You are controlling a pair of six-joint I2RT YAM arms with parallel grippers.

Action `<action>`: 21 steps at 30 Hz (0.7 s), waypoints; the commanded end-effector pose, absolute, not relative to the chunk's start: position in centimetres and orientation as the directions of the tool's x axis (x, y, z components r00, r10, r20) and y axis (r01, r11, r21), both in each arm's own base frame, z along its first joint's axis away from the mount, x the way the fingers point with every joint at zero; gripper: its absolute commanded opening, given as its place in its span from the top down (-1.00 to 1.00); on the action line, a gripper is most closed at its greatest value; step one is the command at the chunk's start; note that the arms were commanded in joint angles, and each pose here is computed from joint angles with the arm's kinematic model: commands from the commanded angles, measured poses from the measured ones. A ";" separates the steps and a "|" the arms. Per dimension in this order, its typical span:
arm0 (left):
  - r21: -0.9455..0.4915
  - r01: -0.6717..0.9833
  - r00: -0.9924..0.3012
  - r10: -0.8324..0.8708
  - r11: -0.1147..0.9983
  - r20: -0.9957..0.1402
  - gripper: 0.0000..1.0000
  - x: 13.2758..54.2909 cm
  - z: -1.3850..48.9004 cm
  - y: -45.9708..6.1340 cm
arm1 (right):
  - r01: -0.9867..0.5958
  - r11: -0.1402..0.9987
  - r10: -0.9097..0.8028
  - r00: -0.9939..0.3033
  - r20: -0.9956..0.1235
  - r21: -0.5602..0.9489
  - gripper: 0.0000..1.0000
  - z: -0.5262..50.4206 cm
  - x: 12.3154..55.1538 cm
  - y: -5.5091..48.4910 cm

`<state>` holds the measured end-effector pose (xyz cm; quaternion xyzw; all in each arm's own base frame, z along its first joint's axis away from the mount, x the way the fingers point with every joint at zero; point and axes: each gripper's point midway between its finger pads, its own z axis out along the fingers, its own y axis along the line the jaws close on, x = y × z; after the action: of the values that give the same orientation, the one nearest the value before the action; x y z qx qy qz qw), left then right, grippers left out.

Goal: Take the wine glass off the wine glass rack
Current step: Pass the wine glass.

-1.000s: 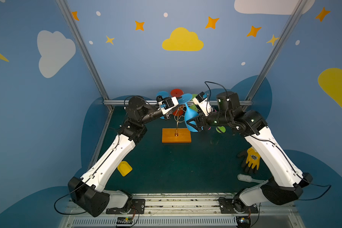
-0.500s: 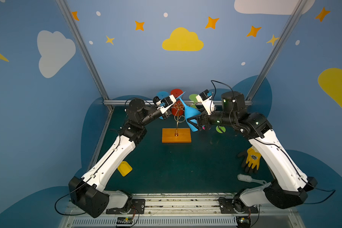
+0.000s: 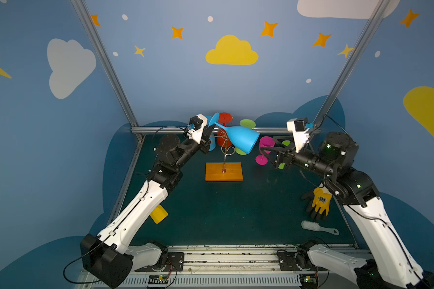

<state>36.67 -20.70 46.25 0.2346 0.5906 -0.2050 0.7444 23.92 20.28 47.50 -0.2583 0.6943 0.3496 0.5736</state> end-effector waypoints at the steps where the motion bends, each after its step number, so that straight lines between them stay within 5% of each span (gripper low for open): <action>1: 0.010 0.578 0.204 -0.132 0.816 -0.970 0.95 36.3 47.4 -19.6 | -0.756 0.618 0.097 -0.197 -0.976 0.214 -0.63 47.9 24.0 19.7; 21: -0.066 0.631 0.142 -0.199 0.773 -0.970 0.95 35.9 46.5 -19.8 | -0.804 0.492 0.145 -0.303 -0.942 0.334 -0.43 47.1 29.9 24.2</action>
<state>36.64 -20.03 45.55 0.1864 0.6056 -0.2711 0.7246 30.53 23.81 43.58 -0.2301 0.7163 0.4150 0.5116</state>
